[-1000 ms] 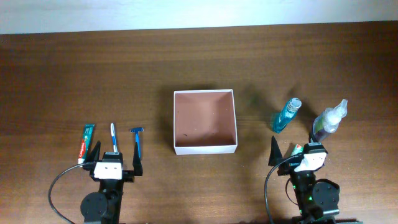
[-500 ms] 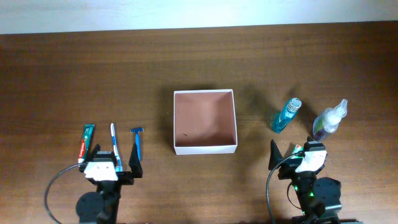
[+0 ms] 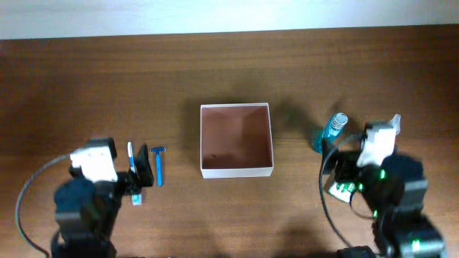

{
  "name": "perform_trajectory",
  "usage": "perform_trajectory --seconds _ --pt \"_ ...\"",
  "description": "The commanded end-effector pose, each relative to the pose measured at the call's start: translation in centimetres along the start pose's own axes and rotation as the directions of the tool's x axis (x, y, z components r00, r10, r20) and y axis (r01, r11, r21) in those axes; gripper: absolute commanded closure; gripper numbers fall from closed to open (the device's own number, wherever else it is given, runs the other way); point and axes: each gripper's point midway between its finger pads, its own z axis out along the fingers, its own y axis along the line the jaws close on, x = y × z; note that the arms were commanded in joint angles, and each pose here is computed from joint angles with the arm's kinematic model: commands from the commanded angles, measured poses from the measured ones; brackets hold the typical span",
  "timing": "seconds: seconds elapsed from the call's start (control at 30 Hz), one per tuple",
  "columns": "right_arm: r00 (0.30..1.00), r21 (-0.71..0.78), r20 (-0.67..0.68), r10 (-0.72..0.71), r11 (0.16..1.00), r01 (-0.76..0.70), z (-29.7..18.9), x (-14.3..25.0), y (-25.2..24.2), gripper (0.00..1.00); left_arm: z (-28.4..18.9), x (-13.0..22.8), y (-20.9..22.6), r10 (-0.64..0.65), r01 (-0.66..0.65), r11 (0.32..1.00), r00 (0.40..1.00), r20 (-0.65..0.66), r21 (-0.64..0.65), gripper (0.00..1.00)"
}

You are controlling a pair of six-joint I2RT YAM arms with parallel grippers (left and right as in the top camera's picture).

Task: Pack container
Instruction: 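Lower the right gripper onto the teal Listerine bottle and grasp it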

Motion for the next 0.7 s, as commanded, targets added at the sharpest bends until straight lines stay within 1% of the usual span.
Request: perform_trajectory --seconds 0.0,0.1,0.2,0.3,0.4,0.47,0.67 --pt "0.998 0.013 -0.058 0.011 1.000 -0.010 0.4 -3.1 0.1 0.02 0.4 -2.0 -0.3 -0.013 0.013 1.000 0.999 -0.049 -0.002 0.00" --pt "0.984 0.026 -0.180 0.013 1.000 -0.009 1.5 -4.4 0.3 0.02 1.1 -2.0 -0.3 -0.017 0.015 1.000 0.992 -0.128 -0.011 0.01" --pt "0.953 0.042 -0.303 0.023 0.999 -0.011 3.0 -5.0 0.3 0.02 1.7 -1.4 -0.2 -0.019 0.015 1.000 0.977 -0.212 -0.021 0.01" --pt "0.900 0.086 -0.422 0.114 0.993 -0.085 4.8 -5.3 0.1 0.02 2.5 -0.2 0.0 0.008 -0.015 1.000 0.955 -0.296 -0.021 0.01" --pt "0.848 0.059 -0.506 0.158 0.987 -0.149 6.4 -5.3 0.3 0.02 3.1 0.8 0.1 0.010 -0.019 1.000 0.937 -0.349 -0.024 0.01" --pt "0.826 0.038 -0.534 0.181 0.981 -0.190 7.4 -5.4 0.4 0.02 3.4 1.3 0.2 0.008 -0.019 0.999 0.927 -0.374 -0.026 0.01" --pt "0.759 0.120 -0.600 0.252 0.967 -0.227 9.8 -3.3 -2.2 0.02 3.9 1.9 0.2 0.005 -0.018 0.999 0.917 -0.399 -0.029 0.01"
